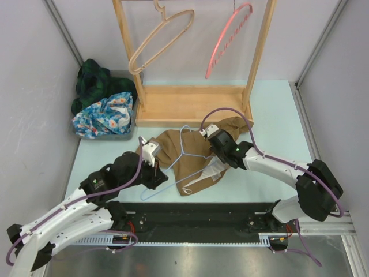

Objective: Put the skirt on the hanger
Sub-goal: Locate the hanging ribbon on the skirt

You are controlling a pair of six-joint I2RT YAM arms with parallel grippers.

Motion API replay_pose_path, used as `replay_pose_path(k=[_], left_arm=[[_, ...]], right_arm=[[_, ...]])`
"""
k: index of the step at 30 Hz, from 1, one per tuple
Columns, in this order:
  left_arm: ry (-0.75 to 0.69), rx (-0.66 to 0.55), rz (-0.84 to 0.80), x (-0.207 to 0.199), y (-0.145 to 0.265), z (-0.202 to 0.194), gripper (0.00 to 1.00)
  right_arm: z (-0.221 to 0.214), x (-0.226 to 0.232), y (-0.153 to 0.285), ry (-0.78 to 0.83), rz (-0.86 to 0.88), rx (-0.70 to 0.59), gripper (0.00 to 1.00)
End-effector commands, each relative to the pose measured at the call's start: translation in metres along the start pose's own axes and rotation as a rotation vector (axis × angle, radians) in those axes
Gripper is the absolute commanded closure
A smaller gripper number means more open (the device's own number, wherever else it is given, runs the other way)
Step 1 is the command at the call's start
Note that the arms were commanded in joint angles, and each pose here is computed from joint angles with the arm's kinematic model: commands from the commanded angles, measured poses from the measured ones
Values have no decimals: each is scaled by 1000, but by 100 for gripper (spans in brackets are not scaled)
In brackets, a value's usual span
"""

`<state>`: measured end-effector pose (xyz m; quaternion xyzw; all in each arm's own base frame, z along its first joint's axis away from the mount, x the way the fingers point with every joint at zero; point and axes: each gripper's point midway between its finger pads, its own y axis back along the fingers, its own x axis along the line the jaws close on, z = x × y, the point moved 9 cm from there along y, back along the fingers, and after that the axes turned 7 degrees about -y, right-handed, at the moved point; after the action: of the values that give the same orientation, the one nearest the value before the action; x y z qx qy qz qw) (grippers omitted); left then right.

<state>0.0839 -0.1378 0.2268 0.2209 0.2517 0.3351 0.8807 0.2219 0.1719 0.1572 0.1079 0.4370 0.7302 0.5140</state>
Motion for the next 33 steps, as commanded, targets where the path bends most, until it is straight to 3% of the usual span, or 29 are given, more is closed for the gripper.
replay_pose_path(k=[1, 3, 16, 24, 33], left_arm=[[-25, -161, -150, -19, 15, 27, 100], [-21, -170, -171, -21, 15, 28, 100], [-11, -151, -188, -24, -2, 31, 100], [-14, -154, -179, -23, 1, 30, 100], [0, -125, -214, -24, -2, 19, 100]], right_arm=[[14, -6, 8, -52, -37, -46, 84], [14, -7, 10, -62, -35, -47, 79], [15, -16, 22, -121, -67, -59, 77], [13, -16, 18, -130, -46, -49, 100], [21, -21, 21, -169, -72, -81, 100]])
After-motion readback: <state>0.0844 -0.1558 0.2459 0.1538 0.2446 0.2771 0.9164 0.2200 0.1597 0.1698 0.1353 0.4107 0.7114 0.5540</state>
